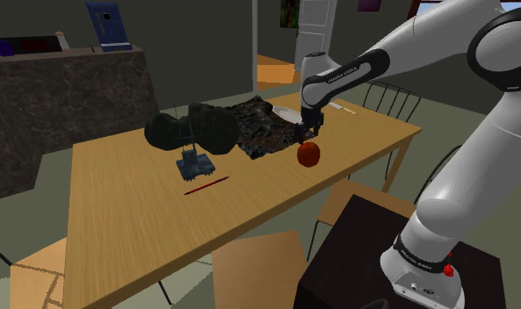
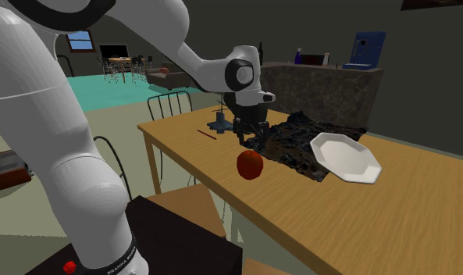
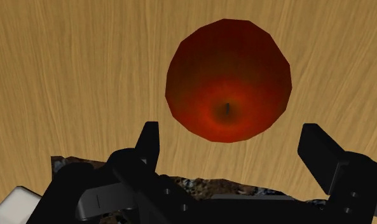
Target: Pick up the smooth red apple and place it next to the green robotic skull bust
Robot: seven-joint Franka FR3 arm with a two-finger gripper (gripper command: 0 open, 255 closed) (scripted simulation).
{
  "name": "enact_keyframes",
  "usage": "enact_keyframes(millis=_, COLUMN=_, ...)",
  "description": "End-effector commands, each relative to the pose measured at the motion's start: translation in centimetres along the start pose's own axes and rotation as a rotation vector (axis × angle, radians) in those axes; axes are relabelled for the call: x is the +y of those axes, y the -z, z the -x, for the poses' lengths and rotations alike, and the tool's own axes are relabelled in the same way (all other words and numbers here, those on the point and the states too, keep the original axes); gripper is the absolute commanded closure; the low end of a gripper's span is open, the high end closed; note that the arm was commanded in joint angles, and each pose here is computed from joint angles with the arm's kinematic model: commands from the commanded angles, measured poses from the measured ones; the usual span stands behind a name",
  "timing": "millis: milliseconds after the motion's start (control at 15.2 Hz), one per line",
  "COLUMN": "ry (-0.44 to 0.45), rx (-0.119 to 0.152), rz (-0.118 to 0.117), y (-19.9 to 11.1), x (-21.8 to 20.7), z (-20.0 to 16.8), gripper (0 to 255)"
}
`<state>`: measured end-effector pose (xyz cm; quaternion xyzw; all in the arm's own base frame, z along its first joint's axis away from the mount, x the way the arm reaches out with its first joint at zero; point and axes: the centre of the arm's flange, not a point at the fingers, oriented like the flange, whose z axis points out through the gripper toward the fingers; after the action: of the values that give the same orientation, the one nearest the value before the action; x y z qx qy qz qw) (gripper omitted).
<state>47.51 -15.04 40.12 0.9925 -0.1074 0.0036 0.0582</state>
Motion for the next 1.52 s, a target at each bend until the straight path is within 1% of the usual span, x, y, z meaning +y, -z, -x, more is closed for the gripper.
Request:
enact_keyframes(millis=0, ry=0.0, rx=0.0, rz=0.0, y=0.0, x=0.0, z=0.0, gripper=0)
enact_keyframes(millis=66, ry=0.0, rx=0.0, rz=0.0, y=0.0, x=0.0, z=0.0, gripper=255)
enact_keyframes(millis=660, ry=0.0, rx=0.0, rz=0.0, y=0.0, x=0.0, z=0.0, gripper=255)
enact_keyframes(millis=1452, ry=0.0, rx=0.0, rz=0.0, y=6.3, x=0.7, z=-0.1, gripper=255)
